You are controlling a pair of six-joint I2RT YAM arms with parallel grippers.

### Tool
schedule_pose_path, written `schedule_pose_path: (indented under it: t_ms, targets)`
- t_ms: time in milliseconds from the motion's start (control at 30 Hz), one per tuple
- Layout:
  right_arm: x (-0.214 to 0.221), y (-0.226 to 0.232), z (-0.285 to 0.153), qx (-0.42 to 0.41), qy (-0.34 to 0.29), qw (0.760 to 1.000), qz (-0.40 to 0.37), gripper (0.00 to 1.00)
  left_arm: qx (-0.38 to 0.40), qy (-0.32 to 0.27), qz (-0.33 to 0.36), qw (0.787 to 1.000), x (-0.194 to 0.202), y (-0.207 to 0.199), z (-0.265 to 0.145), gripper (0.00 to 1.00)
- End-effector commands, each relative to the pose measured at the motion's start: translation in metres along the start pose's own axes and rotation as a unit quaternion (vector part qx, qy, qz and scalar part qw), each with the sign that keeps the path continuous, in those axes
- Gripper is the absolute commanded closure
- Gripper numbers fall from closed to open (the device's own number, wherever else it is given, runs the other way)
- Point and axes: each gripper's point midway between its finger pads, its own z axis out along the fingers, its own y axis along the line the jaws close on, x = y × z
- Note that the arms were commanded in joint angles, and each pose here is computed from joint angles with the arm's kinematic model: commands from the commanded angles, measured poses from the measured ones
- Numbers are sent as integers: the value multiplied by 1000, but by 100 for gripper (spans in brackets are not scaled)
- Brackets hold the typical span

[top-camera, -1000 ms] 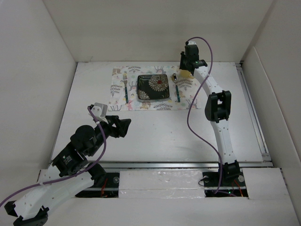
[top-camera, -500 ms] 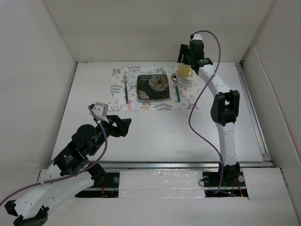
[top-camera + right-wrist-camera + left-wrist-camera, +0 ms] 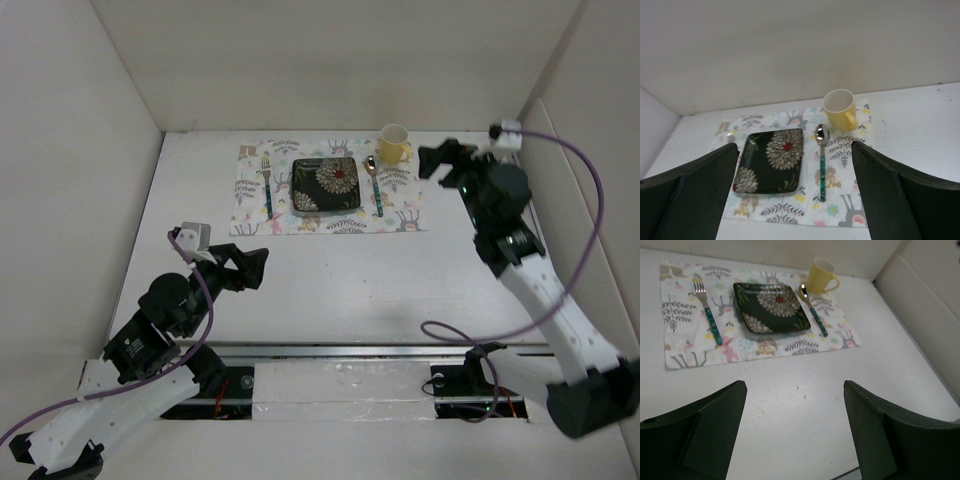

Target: Set the dinner table for one person

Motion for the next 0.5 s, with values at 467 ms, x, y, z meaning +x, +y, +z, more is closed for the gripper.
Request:
schedule_pose_path:
  t_ms: [467]
  targets:
    - [13, -67, -197, 49, -119, 989, 79, 0, -25, -108, -76, 991, -47, 18, -32, 19]
